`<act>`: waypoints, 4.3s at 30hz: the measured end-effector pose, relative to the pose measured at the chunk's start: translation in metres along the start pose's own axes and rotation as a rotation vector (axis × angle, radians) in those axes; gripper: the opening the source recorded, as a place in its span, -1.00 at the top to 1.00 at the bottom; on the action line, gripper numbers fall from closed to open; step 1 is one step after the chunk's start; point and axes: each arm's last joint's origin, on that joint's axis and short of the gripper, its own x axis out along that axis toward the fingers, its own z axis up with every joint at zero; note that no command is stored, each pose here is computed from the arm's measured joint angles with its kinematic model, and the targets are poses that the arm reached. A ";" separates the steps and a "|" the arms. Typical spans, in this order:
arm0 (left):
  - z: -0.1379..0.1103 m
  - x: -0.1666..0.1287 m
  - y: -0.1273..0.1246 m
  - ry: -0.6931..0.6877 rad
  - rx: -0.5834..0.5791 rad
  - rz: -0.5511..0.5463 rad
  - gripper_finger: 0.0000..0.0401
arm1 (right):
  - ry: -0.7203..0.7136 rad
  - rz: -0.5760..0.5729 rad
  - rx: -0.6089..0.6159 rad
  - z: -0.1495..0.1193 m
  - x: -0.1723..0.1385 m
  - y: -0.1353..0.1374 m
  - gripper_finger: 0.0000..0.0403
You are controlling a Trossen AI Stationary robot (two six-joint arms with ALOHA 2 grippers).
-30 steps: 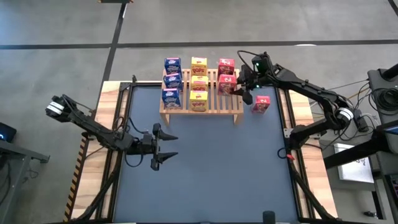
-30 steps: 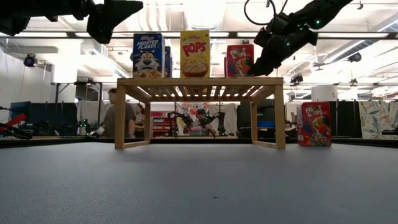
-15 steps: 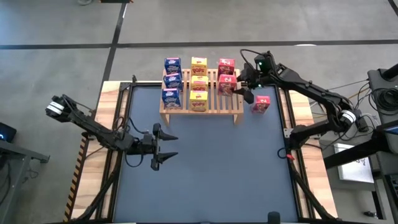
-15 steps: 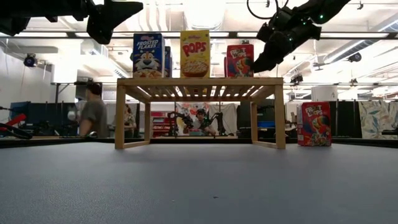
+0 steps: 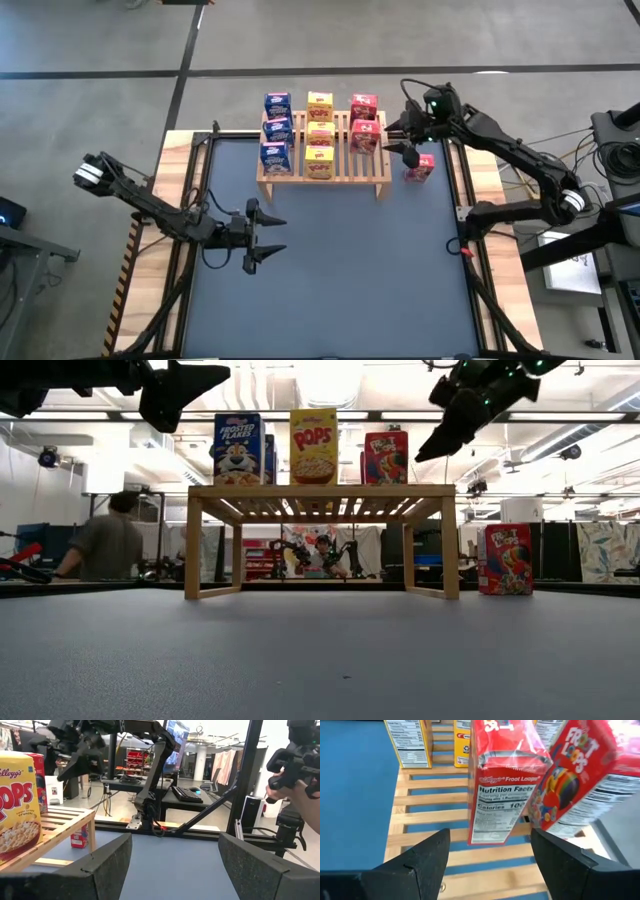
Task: Stack cereal on shelf
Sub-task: Put the red cereal box on the shelf aligned with the other red cereal box
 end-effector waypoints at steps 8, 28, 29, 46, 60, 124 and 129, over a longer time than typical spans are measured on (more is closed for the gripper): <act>0.000 0.000 0.000 0.000 0.000 0.000 -0.40 | -0.010 -0.066 -0.020 0.006 -0.031 0.016 -0.32; -0.001 0.000 0.000 0.006 0.002 0.001 -0.40 | 0.212 -0.218 0.059 -0.009 -0.055 0.032 -0.32; -0.001 0.000 0.000 0.005 0.002 0.001 -0.40 | 0.221 -0.213 0.064 -0.010 -0.055 0.033 -0.32; -0.005 0.002 -0.001 0.025 -0.006 0.002 -0.40 | 0.362 -0.284 0.113 -0.021 -0.067 0.041 -0.32; -0.011 0.006 -0.002 0.022 -0.005 0.002 -0.40 | 0.465 -0.320 0.146 -0.028 -0.072 0.046 -0.32; -0.003 0.006 -0.003 -0.054 0.024 -0.026 -0.40 | 0.502 -0.295 0.185 -0.031 -0.070 0.046 -0.34; -0.003 0.006 -0.003 -0.054 0.023 -0.026 -0.40 | 0.505 -0.291 0.174 -0.031 -0.070 0.046 -0.42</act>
